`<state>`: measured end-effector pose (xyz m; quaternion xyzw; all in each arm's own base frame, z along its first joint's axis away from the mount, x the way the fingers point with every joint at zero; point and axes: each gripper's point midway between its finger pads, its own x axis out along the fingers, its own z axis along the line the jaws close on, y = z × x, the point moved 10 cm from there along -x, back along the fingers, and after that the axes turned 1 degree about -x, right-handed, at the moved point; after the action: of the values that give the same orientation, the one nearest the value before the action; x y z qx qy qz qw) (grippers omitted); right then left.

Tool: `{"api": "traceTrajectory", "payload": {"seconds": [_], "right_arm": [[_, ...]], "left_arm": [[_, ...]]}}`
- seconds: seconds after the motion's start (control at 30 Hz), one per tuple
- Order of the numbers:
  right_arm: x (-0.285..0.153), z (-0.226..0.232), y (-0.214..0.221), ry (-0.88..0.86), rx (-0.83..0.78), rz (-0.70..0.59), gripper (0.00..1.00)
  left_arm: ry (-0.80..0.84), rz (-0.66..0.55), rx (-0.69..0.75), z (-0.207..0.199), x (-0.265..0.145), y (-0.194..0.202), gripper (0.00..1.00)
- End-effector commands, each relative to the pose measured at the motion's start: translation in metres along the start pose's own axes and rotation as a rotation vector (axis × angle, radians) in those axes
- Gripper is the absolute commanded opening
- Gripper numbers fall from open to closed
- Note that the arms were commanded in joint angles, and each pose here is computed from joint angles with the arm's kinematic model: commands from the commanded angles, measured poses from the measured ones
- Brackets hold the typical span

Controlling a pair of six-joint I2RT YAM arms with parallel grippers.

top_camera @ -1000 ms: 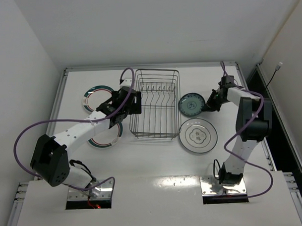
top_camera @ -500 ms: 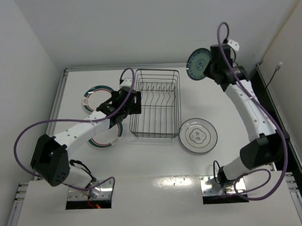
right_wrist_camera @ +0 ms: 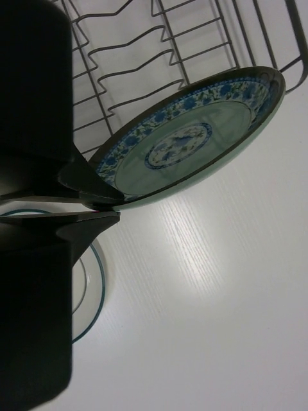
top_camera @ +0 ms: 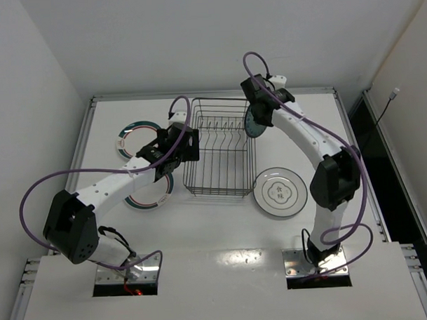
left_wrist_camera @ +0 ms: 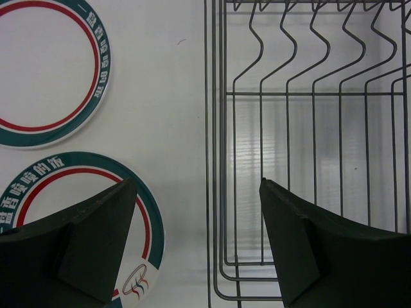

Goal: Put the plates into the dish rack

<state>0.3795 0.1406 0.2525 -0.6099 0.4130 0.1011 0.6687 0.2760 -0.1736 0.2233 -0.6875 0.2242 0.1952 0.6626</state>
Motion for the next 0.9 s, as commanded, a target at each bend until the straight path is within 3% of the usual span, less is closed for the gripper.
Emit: {"api": "traceTrajectory", "payload": {"seconds": [0.0, 0.33, 0.53, 0.7, 0.87], "right_arm": [[-0.015, 0.004, -0.014, 0.031, 0.035, -0.077, 0.0], [-0.01, 0.039, 0.005, 0.07, -0.059, -0.066, 0.0], [0.001, 0.057, 0.031, 0.108, -0.123, 0.003, 0.0], [0.004, 0.064, 0.038, 0.043, -0.12, 0.046, 0.0], [-0.013, 0.063, 0.039, -0.15, -0.115, 0.085, 0.06]], "left_arm": [[0.005, -0.049, -0.028, -0.005, -0.004, -0.014, 0.75], [0.005, -0.049, -0.028, -0.005, -0.004, -0.014, 0.75], [0.002, -0.042, -0.025, -0.006, -0.002, -0.015, 0.75], [0.002, -0.042, -0.025, -0.006, -0.002, -0.015, 0.75], [-0.002, -0.033, -0.02, -0.007, 0.0, -0.013, 0.75]]}}
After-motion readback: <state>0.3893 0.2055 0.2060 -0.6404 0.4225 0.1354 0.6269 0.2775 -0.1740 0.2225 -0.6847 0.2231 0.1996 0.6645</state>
